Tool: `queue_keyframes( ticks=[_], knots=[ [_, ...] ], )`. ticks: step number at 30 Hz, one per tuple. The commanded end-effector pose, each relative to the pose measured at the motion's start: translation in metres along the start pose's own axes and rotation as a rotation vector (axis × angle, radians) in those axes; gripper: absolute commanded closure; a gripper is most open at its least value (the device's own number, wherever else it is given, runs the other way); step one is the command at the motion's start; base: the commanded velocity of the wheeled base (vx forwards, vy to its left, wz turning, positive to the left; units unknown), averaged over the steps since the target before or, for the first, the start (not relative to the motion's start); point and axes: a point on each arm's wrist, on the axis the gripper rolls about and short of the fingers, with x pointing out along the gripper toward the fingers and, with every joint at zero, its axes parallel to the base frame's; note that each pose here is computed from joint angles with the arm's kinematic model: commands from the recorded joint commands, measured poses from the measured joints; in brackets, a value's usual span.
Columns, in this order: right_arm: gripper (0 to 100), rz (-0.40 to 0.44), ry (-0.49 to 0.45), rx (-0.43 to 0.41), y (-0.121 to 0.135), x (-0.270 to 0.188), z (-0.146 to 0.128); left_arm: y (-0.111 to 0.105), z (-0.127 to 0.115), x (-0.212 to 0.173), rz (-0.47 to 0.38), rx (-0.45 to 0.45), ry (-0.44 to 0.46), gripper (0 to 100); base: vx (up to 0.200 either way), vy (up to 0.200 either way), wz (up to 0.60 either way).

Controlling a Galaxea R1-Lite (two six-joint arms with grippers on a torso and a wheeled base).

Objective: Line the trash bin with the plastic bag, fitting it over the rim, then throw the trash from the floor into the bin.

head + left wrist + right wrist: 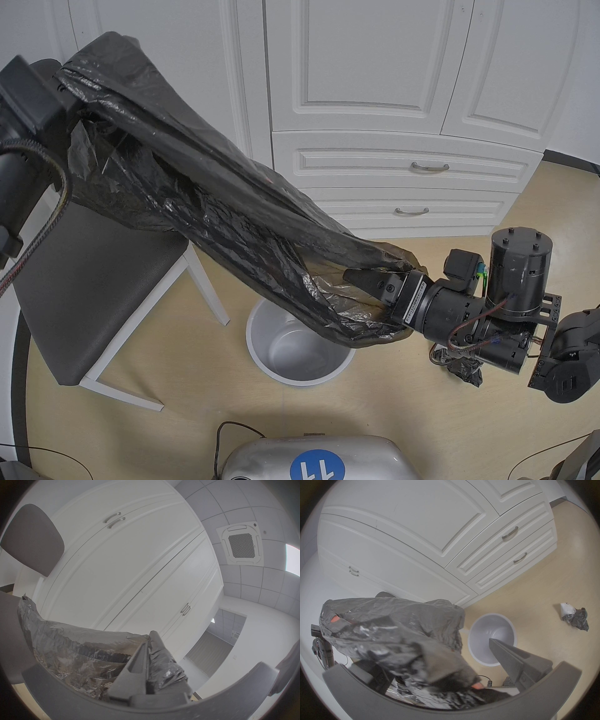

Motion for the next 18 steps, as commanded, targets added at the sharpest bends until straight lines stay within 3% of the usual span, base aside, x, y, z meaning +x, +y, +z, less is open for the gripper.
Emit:
queue_keyframes(
  ticks=[1, 13, 14, 18],
  knots=[
    [0, 0.001, 0.001, -0.002, 0.0001, -0.0003, -0.0002, -0.0001, -0.0002, 0.0007, -0.001, -0.002, -0.004, 100, 0.000, 0.000, 0.00],
    [0, 0.000, 0.006, -0.014, -0.0008, 0.0016, -0.0061, -0.0032, -0.0033, 0.0007, -0.014, -0.012, 0.009, 100, 0.000, 0.000, 0.00],
    [100, 0.002, 0.001, -0.014, -0.0010, 0.0023, -0.0070, -0.0031, -0.0032, 0.0007, -0.010, -0.012, 0.007, 100, 0.000, 0.000, 0.00],
    [100, 0.020, -0.019, -0.015, -0.0027, 0.0052, -0.0101, -0.0036, -0.0020, 0.0020, 0.003, -0.015, -0.005, 100, 0.000, 0.000, 0.00]
  ],
)
